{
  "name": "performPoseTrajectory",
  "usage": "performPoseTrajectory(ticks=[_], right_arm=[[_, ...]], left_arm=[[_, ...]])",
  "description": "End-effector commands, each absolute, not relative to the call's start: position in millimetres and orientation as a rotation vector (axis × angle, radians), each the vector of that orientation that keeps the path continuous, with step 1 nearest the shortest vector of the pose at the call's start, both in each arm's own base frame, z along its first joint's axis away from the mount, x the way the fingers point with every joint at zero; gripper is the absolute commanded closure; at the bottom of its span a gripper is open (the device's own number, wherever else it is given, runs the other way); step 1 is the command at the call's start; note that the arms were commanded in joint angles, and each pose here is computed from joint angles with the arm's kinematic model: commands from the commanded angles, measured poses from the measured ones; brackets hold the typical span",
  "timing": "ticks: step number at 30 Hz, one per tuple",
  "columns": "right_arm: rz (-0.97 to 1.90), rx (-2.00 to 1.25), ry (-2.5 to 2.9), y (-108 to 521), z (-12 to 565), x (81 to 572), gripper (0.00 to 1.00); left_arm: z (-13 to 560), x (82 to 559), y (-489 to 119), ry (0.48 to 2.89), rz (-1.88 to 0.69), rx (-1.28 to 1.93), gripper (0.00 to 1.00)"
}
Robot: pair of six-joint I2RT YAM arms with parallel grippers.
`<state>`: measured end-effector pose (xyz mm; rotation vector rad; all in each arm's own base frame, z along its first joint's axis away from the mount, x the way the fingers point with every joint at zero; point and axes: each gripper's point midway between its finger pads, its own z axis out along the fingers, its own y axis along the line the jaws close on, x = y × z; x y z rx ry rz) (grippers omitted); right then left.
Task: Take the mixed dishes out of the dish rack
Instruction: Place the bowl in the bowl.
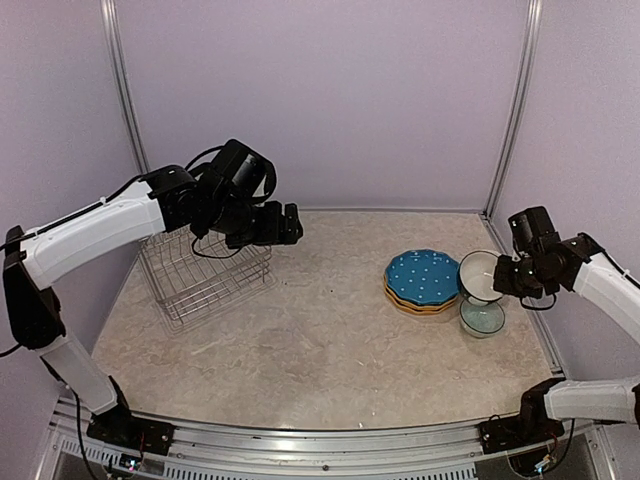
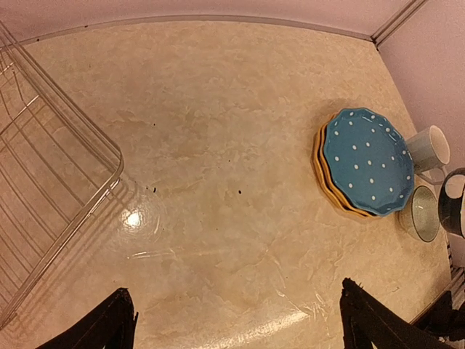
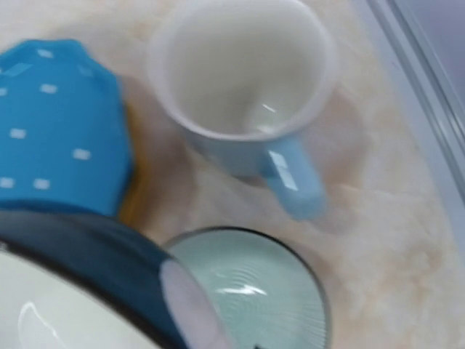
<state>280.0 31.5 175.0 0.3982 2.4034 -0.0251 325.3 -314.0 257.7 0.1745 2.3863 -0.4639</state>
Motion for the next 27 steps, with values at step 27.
performPoseTrajectory(ticks=[27], right_arm=[[-0.133, 0.705, 2.521, -15, 100, 266, 0.93]], left_arm=[[324, 310, -273, 2.167, -0.508, 0.123, 0.05]])
